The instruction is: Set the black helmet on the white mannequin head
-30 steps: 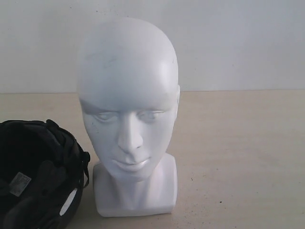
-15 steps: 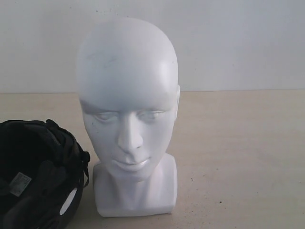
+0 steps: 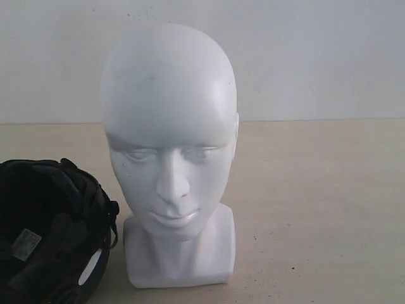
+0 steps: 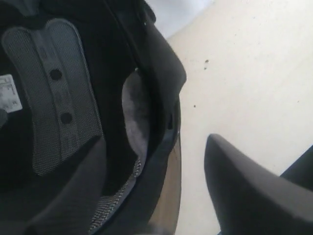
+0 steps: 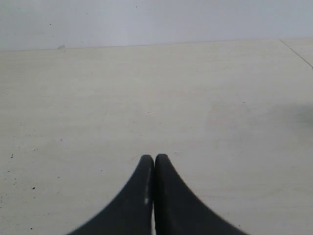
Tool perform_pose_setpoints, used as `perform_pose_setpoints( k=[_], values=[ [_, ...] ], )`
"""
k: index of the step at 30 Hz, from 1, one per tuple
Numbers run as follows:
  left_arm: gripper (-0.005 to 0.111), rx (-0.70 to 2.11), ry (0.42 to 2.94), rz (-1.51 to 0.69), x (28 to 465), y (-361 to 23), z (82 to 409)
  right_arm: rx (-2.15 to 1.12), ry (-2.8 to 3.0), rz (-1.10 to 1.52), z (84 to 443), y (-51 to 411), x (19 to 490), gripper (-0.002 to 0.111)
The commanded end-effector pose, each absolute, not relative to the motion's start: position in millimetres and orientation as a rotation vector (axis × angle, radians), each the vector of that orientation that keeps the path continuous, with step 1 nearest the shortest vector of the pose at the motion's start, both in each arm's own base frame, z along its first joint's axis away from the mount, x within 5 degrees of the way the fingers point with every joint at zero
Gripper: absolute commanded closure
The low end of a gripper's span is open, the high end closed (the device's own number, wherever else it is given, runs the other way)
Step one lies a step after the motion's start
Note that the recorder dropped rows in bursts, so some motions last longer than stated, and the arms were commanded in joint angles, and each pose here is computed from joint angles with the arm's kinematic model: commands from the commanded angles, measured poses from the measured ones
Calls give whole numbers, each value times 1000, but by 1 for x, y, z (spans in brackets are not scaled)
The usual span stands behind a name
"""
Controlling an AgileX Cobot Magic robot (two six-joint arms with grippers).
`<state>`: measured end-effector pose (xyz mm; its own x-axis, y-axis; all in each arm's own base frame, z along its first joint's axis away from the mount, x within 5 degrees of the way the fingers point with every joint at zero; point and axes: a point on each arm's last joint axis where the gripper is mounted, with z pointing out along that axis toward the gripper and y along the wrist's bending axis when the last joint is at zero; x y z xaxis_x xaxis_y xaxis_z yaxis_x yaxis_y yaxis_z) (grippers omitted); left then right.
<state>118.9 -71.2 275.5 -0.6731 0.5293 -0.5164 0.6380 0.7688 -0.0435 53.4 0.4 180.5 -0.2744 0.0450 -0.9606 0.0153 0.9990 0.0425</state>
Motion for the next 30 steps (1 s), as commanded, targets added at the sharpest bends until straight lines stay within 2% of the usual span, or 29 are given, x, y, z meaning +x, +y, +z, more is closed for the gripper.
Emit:
perform_pose_setpoints(
  k=[1,7,12,14,22,30],
  values=[
    [49,923,2551,-269,132,-76,264,40,1838,29,181,0,53,108],
    [48,922,2577,-275,138,-79,259,40,1838,29,181,0,53,108],
    [29,929,2611,-318,134,-80,258,40,1838,29,181,0,53,108],
    [25,970,2622,-339,131,-81,258,40,1838,29,181,0,53,108],
    [25,1014,2501,-324,138,-84,261,40,1838,29,181,0,53,108],
    [25,1047,2622,-332,152,-91,240,40,1838,29,181,0,53,108]
  ],
)
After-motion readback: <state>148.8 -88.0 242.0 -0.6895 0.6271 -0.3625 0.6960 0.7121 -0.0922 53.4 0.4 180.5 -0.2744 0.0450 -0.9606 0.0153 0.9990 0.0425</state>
